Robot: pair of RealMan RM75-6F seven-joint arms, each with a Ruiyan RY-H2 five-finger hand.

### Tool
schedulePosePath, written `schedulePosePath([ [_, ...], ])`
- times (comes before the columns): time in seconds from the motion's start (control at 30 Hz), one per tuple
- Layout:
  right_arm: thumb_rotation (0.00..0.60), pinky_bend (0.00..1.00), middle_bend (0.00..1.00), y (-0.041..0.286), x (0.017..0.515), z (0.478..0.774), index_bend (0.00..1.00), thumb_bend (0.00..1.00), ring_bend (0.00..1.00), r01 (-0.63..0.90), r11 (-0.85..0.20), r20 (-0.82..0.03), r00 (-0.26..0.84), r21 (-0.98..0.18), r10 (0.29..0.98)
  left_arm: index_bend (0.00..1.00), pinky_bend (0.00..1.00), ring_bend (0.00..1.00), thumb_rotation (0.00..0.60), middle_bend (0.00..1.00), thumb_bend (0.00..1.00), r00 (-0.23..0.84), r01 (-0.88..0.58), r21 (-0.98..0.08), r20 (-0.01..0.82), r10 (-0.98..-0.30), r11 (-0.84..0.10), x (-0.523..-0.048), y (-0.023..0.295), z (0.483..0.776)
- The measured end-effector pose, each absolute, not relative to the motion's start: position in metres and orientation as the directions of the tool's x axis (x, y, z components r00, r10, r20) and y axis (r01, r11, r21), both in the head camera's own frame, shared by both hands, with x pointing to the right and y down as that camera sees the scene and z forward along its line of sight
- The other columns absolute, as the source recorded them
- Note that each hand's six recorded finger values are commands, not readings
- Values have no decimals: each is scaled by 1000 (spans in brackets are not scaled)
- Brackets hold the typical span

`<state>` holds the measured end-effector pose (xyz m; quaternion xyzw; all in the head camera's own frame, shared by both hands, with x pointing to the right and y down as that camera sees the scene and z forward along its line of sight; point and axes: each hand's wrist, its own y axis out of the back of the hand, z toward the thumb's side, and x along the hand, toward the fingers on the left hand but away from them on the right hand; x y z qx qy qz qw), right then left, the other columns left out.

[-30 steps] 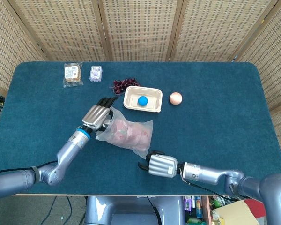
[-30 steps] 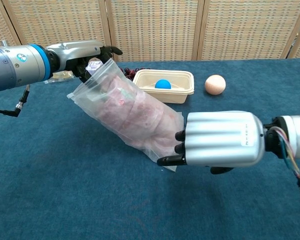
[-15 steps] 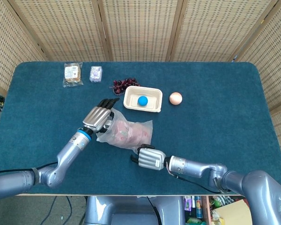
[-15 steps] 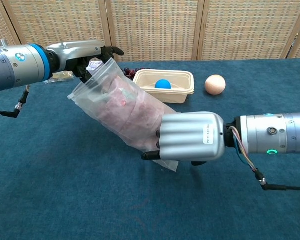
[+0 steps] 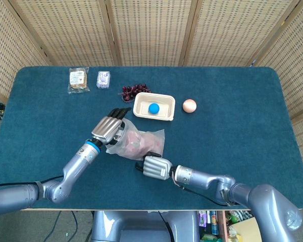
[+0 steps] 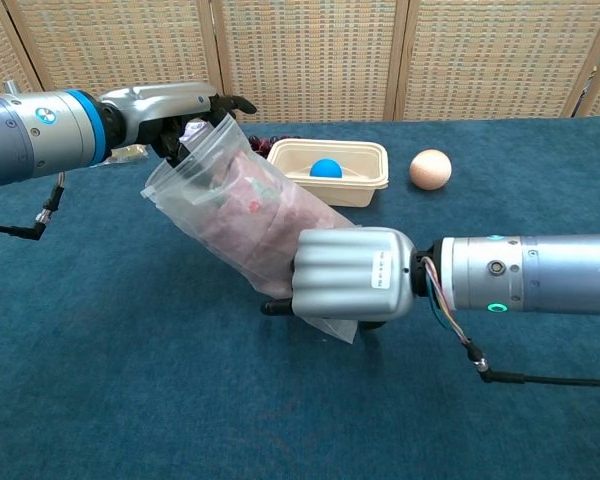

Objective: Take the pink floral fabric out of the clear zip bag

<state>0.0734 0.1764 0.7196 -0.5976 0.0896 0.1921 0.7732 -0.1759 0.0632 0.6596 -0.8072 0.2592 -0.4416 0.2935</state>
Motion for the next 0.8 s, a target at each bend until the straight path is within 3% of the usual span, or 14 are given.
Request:
schedulePosePath([
  [0.5,600,816,661,172,51,722,220,124,607,-377,196,-331,915,-905,228,709,0,0,600,0,867,475,-191,-690,557,-681,-698,-178,63,658],
  [0.63,600,816,664,174,48,724,220,183,608,-372,188,-327,916,-909,232,710,0,0,600,0,867,474,-192,-689,558,-681,-699,-179,64,658],
  [0.8,600,816,667,173,47,725,243,341,610,-369,179,-325,916,-912,234,709,0,0,600,0,867,472,-194,-682,565,-677,-705,-181,65,660],
])
